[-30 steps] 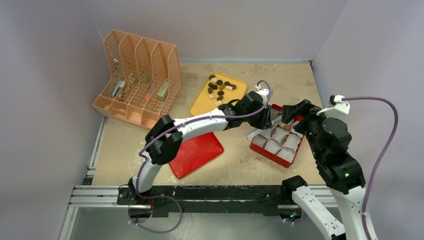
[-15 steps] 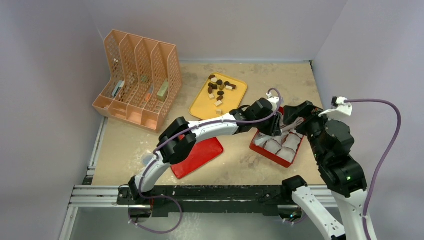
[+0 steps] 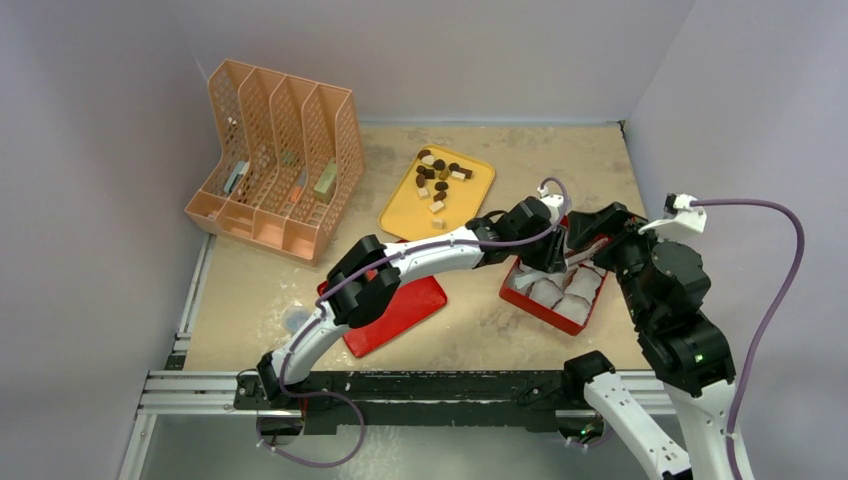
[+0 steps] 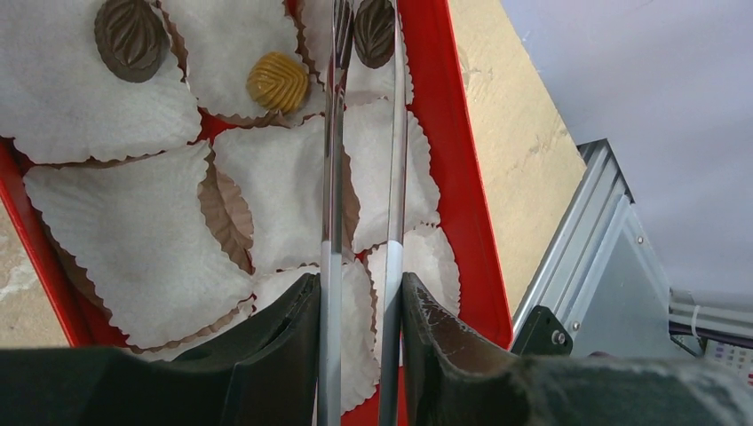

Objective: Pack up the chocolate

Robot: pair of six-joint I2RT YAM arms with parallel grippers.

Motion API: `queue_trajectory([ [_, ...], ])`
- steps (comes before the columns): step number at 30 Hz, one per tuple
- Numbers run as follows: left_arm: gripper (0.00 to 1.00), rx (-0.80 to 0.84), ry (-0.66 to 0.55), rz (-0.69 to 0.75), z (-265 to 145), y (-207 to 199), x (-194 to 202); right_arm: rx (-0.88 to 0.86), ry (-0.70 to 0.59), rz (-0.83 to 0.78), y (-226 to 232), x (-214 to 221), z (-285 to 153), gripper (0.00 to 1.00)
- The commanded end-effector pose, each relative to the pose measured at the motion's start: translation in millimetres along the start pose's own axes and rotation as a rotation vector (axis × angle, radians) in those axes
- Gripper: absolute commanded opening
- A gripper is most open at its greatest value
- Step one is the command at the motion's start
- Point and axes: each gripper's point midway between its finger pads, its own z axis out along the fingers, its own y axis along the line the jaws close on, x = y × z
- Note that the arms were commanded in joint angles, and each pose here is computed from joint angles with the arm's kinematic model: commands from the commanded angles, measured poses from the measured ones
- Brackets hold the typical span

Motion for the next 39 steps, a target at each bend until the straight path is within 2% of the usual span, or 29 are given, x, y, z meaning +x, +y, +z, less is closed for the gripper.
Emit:
queue_trajectory([
  [1,0.33,0.056,-0.103,0.052,-9.2,-27.4,-38.8,-0.023,-0.073,0.014,7.2,-23.7,-6.8,0.96],
  [9,0.38,0.038,-0.118,0.076,-15.6,-27.4,-44.5,-0.032,-0.063,0.020,9.4,-21.2,-5.3,0.96],
  [14,0.34,0.048,-0.126,0.084,-22.5,-33.2,-49.2,-0.031,-0.060,0.024,9.1,-20.0,-4.8,0.96],
  [24,0.33,-0.021,-0.239,0.153,-82.0,-47.6,-88.7,-0.033,-0.041,0.025,10.5,-13.5,1.0,0.96],
  [30,0.31,-0.168,-0.309,0.161,-116.5,-30.5,-103.7,-0.035,-0.032,0.025,11.2,-11.2,2.7,0.96],
  [39,0.31,-0.439,-0.295,0.166,-160.3,21.1,-96.1,-0.029,-0.021,0.010,10.1,-8.9,4.1,0.96],
])
